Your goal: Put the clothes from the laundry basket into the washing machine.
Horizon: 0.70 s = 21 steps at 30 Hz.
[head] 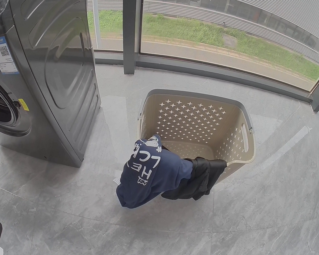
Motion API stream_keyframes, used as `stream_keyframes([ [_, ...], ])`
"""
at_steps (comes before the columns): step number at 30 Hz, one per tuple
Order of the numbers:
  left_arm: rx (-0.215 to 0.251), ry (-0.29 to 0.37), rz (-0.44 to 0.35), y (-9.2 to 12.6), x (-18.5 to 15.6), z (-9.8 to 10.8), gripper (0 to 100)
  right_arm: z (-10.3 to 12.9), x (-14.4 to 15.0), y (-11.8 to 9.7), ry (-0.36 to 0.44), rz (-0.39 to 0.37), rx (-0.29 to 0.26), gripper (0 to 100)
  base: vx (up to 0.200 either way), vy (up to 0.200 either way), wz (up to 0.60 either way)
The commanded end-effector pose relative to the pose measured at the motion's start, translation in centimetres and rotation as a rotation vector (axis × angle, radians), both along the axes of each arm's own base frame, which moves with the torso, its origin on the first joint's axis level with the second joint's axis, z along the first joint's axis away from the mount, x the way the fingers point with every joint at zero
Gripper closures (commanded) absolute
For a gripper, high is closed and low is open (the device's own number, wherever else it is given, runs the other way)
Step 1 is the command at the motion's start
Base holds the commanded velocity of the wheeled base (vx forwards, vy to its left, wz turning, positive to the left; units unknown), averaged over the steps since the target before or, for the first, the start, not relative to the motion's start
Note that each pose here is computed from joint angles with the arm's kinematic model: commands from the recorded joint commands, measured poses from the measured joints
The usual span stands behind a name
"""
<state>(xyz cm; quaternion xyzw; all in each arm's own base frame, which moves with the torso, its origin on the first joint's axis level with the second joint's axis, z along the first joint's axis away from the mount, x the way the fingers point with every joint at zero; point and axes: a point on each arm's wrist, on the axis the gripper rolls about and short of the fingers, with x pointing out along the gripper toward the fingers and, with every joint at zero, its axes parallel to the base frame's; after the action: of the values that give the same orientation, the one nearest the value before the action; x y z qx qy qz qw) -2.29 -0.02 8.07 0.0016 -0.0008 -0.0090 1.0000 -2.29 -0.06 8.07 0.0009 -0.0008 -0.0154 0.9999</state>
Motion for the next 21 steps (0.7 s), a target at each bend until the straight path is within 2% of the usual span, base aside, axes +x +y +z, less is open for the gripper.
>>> stream_keyframes([
  [1,0.000,0.001,0.000,0.00,0.01,-0.53,0,-0.44,-0.02,0.00,-0.002,0.000,0.000,0,0.000,0.000,0.00],
  [8,-0.002,0.002,0.000,0.00,0.01,-0.53,0,-0.44,-0.02,0.00,-0.002,0.000,0.000,0,0.000,0.000,0.00],
  [20,0.000,0.003,-0.002,0.00,0.02,-0.52,0,-0.44,-0.02,0.00,-0.002,0.002,0.000,0,0.200,0.000,0.00],
  [21,0.000,0.003,0.000,0.00,0.02,-0.52,0,-0.44,-0.02,0.00,-0.002,0.002,0.001,0,0.000,0.000,0.00],
])
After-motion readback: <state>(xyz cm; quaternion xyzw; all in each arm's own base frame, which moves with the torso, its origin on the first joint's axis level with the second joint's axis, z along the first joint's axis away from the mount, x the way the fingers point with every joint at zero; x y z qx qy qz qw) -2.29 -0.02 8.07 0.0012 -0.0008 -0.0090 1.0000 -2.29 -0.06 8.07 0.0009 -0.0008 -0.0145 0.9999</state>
